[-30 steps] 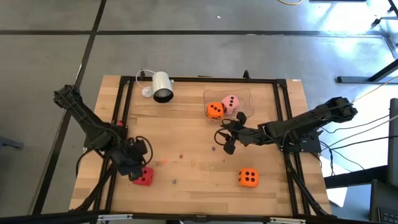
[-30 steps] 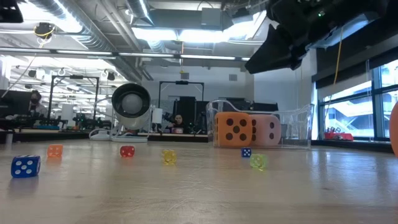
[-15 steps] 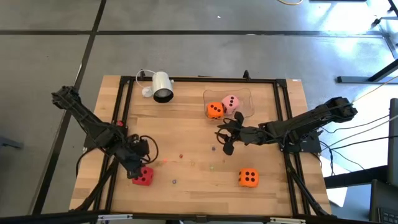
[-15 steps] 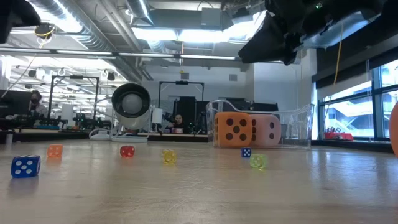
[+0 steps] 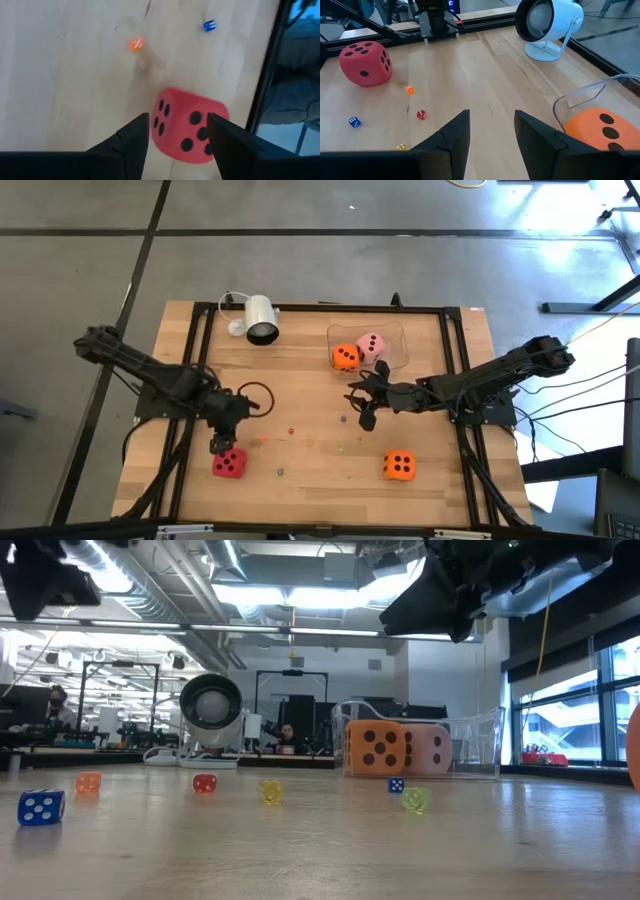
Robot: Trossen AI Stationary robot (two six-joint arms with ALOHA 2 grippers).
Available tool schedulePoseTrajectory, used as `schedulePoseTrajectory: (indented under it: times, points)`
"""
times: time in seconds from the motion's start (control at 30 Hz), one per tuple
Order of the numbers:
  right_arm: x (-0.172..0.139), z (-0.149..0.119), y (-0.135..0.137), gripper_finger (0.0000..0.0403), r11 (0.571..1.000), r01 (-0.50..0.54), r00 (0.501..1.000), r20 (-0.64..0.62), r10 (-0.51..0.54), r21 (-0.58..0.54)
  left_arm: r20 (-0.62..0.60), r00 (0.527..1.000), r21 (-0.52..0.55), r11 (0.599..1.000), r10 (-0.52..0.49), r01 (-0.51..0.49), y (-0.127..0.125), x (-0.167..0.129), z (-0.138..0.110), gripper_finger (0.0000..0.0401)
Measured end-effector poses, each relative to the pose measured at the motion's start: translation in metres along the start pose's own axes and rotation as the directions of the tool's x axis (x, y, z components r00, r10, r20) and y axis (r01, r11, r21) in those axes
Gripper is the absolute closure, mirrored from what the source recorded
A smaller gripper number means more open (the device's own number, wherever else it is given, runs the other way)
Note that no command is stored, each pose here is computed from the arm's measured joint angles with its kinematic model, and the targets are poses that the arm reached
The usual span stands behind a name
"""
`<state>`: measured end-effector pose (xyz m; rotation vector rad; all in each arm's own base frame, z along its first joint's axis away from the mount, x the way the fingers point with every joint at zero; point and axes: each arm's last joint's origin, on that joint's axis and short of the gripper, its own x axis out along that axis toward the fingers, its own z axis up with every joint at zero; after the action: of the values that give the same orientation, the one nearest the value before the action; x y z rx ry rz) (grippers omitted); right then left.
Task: Pick & Place Dice
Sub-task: Put the large red die into the transparent bin
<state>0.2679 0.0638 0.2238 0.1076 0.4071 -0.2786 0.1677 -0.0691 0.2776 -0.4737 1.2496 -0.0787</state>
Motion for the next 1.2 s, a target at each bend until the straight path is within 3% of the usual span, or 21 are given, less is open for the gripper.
schedulePoseTrajectory:
  times: [0.13, 0.3, 0.6, 0.9, 1.2]
  points:
    - [0.0, 0.0, 0.0, 0.025, 1.0, 0.0, 1.0, 0.0, 0.0, 0.0, -0.07, 0.997, -0.04, 0.998, -0.042, 0.039, 0.017, 0.019, -0.007, 0.0212]
    - [0.0, 0.0, 0.0, 0.025, 1.0, 0.001, 1.0, 0.0, -0.001, -0.001, -0.094, 0.973, -0.075, 0.976, -0.209, 0.202, 0.029, 0.039, -0.013, 0.0213]
    - [0.0, 0.0, 0.0, 0.025, 1.0, 0.001, 1.0, 0.0, -0.001, -0.003, -0.116, 0.97, -0.077, 0.976, -0.213, 0.205, 0.042, 0.06, -0.025, 0.0217]
    - [0.0, 0.0, 0.0, 0.0249, 1.0, 0.001, 1.0, 0.0, -0.001, -0.003, -0.088, 0.926, -0.078, 0.929, -0.368, 0.362, 0.042, 0.076, -0.026, 0.0217]
    - [0.0, 0.0, 0.0, 0.0249, 1.0, 0.001, 1.0, 0.0, -0.001, -0.002, -0.12, 0.927, -0.085, 0.934, -0.357, 0.348, 0.036, 0.078, -0.032, 0.0217]
